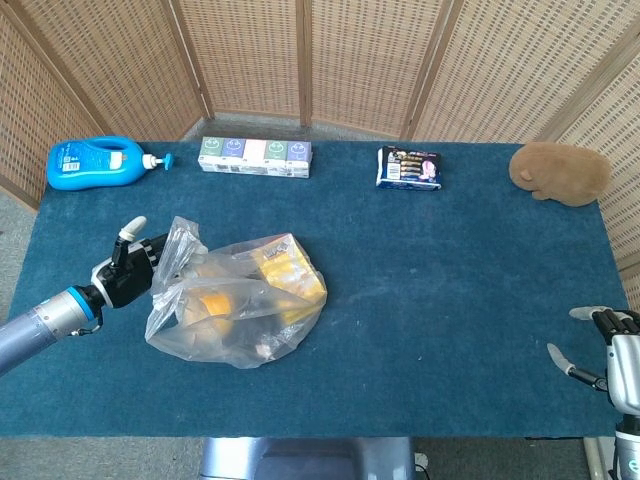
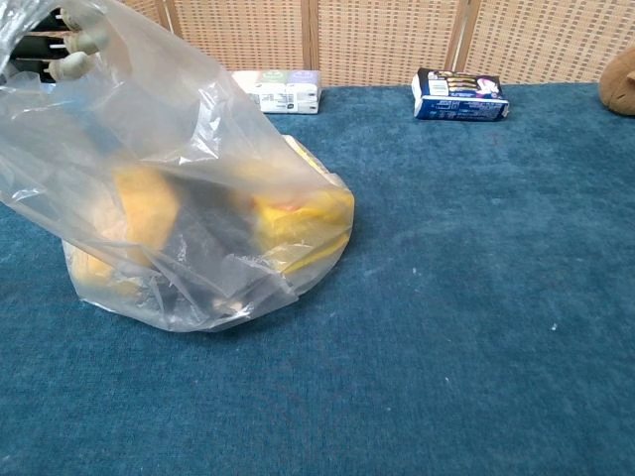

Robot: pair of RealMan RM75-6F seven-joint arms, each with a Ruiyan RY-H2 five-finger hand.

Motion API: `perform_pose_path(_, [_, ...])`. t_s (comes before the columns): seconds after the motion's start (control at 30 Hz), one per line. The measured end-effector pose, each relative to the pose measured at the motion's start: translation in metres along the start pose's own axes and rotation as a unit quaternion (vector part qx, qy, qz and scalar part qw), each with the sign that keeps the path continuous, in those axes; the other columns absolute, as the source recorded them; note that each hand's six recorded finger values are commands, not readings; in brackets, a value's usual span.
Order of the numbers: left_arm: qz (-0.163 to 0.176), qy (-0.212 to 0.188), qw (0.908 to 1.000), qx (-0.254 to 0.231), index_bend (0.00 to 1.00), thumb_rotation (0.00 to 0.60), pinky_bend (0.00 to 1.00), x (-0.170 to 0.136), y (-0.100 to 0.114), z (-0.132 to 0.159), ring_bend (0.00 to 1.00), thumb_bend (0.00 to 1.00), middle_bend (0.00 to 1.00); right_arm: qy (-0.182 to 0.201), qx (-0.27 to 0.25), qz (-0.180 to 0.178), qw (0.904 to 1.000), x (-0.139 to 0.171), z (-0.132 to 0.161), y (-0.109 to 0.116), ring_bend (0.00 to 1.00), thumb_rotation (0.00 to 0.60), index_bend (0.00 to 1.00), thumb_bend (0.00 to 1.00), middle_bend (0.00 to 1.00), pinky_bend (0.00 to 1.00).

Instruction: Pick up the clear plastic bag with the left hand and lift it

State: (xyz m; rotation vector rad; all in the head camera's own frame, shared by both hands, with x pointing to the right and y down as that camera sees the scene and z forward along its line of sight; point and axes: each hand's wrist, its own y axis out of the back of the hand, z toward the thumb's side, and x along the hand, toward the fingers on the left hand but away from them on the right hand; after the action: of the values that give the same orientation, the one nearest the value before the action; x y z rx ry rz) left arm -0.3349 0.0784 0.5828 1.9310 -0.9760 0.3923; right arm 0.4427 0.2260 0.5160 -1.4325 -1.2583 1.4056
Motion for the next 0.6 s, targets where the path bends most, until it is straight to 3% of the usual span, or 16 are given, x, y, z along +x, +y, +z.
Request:
perform_pose_path(0.37, [0.045,0.031,0.9985,0.004,0.27,0.0,0.37,0.002,0.016,-0.008,0.32,0.23,0.33,-0.001,0.0,-0.001,1.0,0.0,-0.001,0.001,0.4,0.409,0.37,0.27,0.41,0.25])
perform_pose_path(0.6, [0.022,0.056,0.9978,0.028,0.26,0.0,0.34,0.011,0.003,-0.013,0.29,0.23,0.33,-0.002,0.001,-0.003,1.0,0.001,-0.002,0.003,0.4,0.406,0.37,0.27,0.41,0.25])
